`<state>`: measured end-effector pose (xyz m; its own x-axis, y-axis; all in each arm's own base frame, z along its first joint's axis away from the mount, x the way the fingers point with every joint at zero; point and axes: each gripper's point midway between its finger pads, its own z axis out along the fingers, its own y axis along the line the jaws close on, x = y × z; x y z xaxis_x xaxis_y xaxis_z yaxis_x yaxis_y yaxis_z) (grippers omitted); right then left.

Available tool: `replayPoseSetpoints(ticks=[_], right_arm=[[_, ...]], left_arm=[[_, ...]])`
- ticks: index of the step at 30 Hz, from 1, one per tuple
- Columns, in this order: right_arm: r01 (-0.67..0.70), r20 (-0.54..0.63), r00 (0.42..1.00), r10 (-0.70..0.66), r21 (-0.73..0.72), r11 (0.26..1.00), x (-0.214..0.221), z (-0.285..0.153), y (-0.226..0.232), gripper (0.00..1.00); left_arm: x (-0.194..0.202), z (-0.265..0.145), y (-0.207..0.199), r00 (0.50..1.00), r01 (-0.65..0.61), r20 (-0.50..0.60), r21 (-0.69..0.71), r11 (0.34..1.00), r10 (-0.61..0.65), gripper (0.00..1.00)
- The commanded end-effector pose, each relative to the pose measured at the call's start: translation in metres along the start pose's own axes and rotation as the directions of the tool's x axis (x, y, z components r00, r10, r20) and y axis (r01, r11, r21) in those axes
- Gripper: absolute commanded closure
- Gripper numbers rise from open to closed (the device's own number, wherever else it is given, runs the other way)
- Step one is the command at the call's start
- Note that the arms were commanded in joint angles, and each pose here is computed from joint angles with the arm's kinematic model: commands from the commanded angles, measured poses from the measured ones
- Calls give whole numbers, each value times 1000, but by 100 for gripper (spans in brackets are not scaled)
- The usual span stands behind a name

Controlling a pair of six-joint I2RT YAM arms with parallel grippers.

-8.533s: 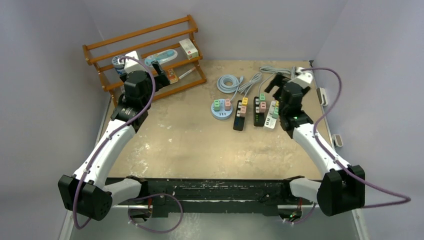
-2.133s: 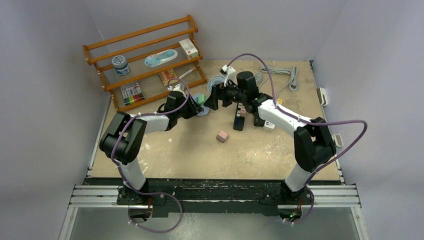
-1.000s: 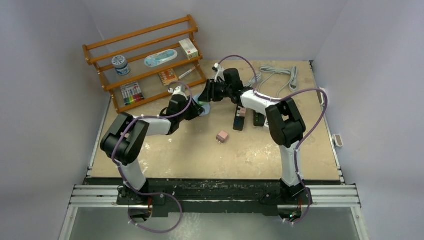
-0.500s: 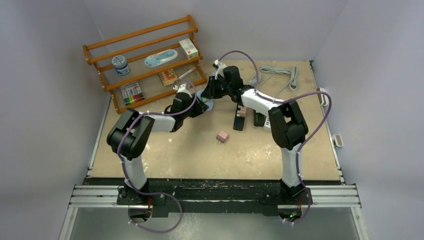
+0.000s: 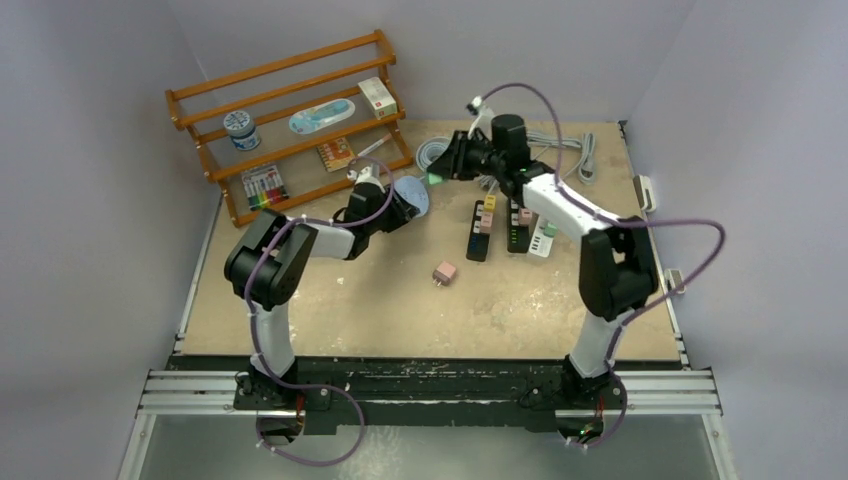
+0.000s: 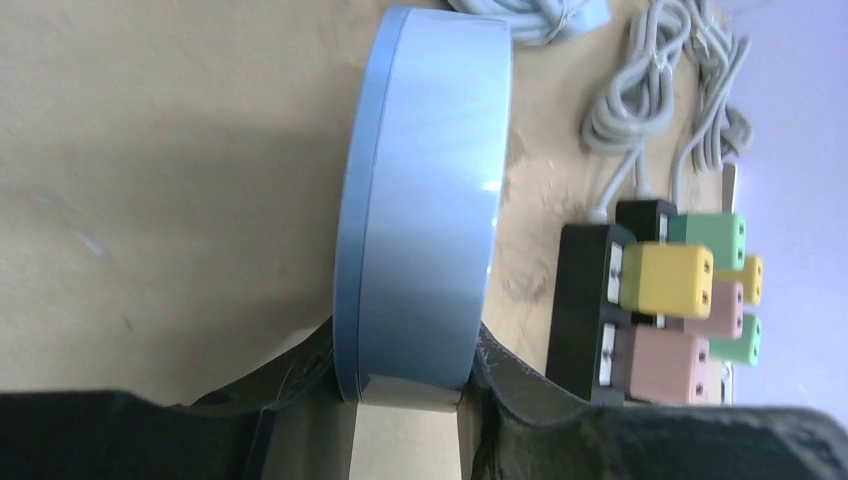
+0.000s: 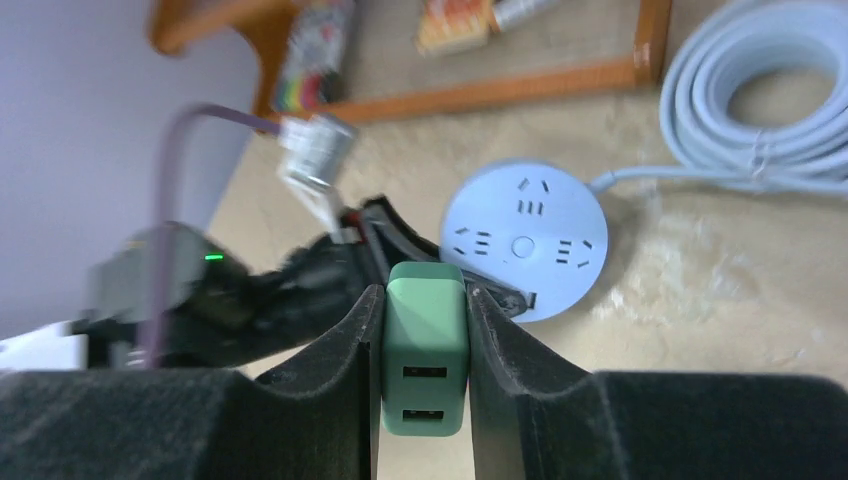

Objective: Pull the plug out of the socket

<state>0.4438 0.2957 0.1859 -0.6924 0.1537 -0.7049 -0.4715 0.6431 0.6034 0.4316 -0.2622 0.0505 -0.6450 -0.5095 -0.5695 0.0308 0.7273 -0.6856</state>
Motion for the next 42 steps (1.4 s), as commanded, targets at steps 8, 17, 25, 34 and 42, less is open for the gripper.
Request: replayPoseSetpoints(ticks=[8,17,25,34,42], right_arm=[[133,259,962,-82,-186,974,-68,-85,64,100],[185,123,977,-173,-94,978,1,-87,32,100],[182,105,980,-170,-120,976,41,-90,34,100],[324,23,945,-327,-224,919,89,-39,86,100],[324,-120,913,-390,-368,871,129,11,89,100]], left_arm=[[-10,21,38,998,-48,-44,-147,988,42,100],[-5,27,37,964,-183,-229,-195,964,136,45],[-32,-17,72,928,-312,-329,-430,847,175,22],[-123,-96,37,925,-376,-204,-357,855,322,17],[-133,-169,-44,730,-665,-208,7,747,651,14]])
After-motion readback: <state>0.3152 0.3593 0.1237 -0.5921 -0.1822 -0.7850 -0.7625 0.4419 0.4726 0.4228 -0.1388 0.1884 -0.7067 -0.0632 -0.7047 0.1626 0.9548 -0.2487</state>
